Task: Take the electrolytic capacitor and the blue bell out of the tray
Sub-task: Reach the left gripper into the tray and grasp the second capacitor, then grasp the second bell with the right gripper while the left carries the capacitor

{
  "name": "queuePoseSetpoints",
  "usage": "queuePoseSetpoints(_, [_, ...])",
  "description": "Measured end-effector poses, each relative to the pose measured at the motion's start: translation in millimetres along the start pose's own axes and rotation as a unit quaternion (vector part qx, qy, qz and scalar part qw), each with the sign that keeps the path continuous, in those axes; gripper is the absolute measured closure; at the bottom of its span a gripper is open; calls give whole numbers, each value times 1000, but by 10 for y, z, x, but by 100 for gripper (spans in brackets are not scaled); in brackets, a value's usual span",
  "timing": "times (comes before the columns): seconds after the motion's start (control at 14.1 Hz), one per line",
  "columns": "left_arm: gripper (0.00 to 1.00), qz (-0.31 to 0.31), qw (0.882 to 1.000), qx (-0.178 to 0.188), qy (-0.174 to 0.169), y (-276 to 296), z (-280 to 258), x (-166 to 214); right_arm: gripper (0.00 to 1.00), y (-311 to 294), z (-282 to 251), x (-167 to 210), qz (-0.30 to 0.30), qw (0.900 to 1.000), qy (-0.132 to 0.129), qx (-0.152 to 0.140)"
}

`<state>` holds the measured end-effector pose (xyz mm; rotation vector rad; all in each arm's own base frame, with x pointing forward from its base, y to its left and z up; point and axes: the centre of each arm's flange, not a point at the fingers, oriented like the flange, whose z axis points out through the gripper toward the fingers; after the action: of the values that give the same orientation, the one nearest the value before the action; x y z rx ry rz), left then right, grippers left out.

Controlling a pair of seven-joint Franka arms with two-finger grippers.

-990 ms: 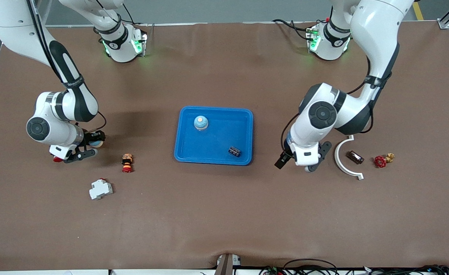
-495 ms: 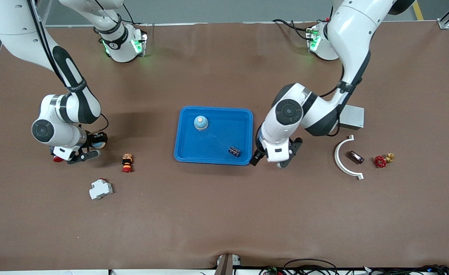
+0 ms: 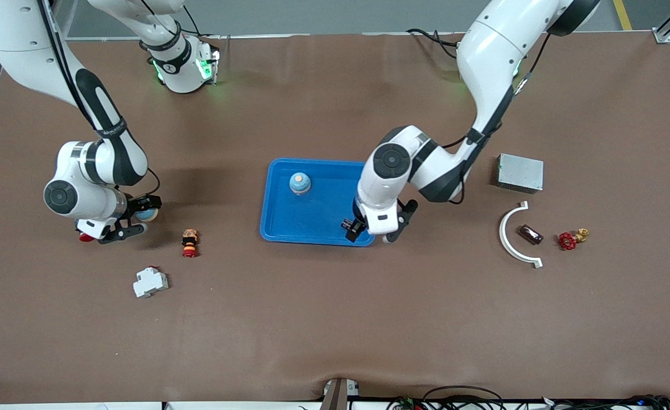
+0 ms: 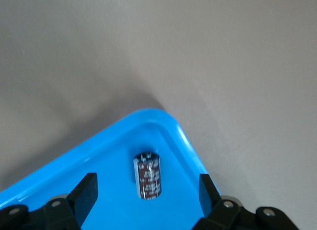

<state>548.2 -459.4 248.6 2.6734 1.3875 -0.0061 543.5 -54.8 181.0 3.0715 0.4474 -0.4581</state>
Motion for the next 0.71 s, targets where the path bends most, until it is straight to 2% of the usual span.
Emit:
queuePoseSetpoints(0.14, [24, 0, 1000, 7, 1, -19, 164, -185, 0, -16, -350, 36, 15, 1000, -25, 8])
queuePoseSetpoints(0.28, [26, 1, 1000, 12, -1, -39, 316, -229, 0, -216, -810, 83, 53, 998, -36, 22])
queuePoseSetpoints(0.57, [31, 4, 1000, 20, -6, -93, 565, -295, 0, -1219, -1488, 236, 115, 992, -8, 44])
queuePoseSetpoints(0.71, [48, 5, 1000, 17, -9, -101, 652, -311, 0, -1852, -1636, 289, 147, 989, 2, 36])
